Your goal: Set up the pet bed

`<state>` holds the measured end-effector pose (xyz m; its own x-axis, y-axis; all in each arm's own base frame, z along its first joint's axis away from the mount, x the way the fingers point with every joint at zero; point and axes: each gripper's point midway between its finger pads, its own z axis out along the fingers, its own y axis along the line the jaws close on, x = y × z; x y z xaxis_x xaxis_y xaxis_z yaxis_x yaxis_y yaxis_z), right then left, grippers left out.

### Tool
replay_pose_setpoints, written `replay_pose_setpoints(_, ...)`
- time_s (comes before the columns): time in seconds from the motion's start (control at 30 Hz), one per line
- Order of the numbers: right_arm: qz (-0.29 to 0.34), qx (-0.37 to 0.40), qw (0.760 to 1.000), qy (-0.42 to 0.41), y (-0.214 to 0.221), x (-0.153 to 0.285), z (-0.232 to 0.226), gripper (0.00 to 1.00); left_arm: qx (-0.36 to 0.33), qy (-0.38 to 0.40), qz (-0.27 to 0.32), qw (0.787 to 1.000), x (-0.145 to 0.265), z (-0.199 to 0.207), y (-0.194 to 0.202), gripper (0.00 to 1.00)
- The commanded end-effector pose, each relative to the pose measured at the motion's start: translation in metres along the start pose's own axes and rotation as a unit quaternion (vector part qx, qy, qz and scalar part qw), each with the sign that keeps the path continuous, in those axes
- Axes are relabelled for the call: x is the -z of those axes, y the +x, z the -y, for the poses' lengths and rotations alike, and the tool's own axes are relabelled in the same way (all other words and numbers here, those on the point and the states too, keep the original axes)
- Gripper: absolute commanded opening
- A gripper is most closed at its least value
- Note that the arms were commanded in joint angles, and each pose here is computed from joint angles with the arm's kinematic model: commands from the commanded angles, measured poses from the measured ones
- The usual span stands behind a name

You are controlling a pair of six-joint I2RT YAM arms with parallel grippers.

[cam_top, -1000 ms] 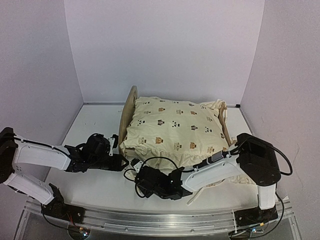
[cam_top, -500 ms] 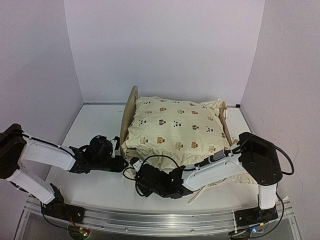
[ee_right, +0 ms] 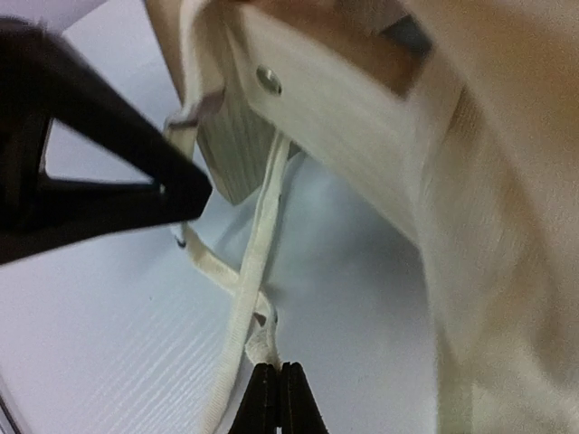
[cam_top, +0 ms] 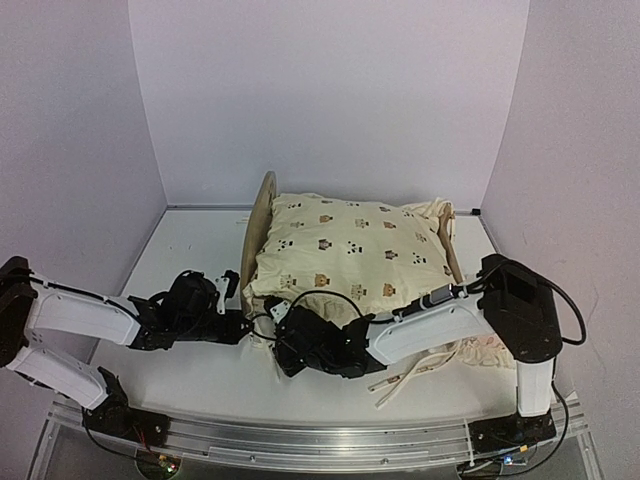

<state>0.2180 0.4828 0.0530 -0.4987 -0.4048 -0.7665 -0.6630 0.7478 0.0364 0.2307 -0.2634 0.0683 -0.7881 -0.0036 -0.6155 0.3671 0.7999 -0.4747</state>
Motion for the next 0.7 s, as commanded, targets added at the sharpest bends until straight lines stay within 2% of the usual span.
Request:
replay_pose_setpoints(0.0,0.054,-0.049,0.995,-0.063,-0.053,0.001,-0.020,0.00,-0.009,0.028,0.009,1.000,0.008,0.011,-0.002,0.00)
replay_pose_setpoints(0.2,0.068,-0.054,0.992,-0.096,-0.067,-0.015,-0.025,0.00,-0.007,0.037,0.018,0.999,0.015,0.014,-0.004,0.00)
replay_pose_setpoints(0.43,0.060,-0.099,0.983,-0.143,-0.057,-0.038,-0.019,0.00,-0.005,0.038,0.029,0.999,0.020,0.012,-0.005,0.01)
replay_pose_setpoints(0.67,0.086,-0.129,0.970,-0.189,-0.057,-0.052,-0.018,0.00,-0.004,0.044,0.027,0.999,0.019,0.013,-0.003,0.01)
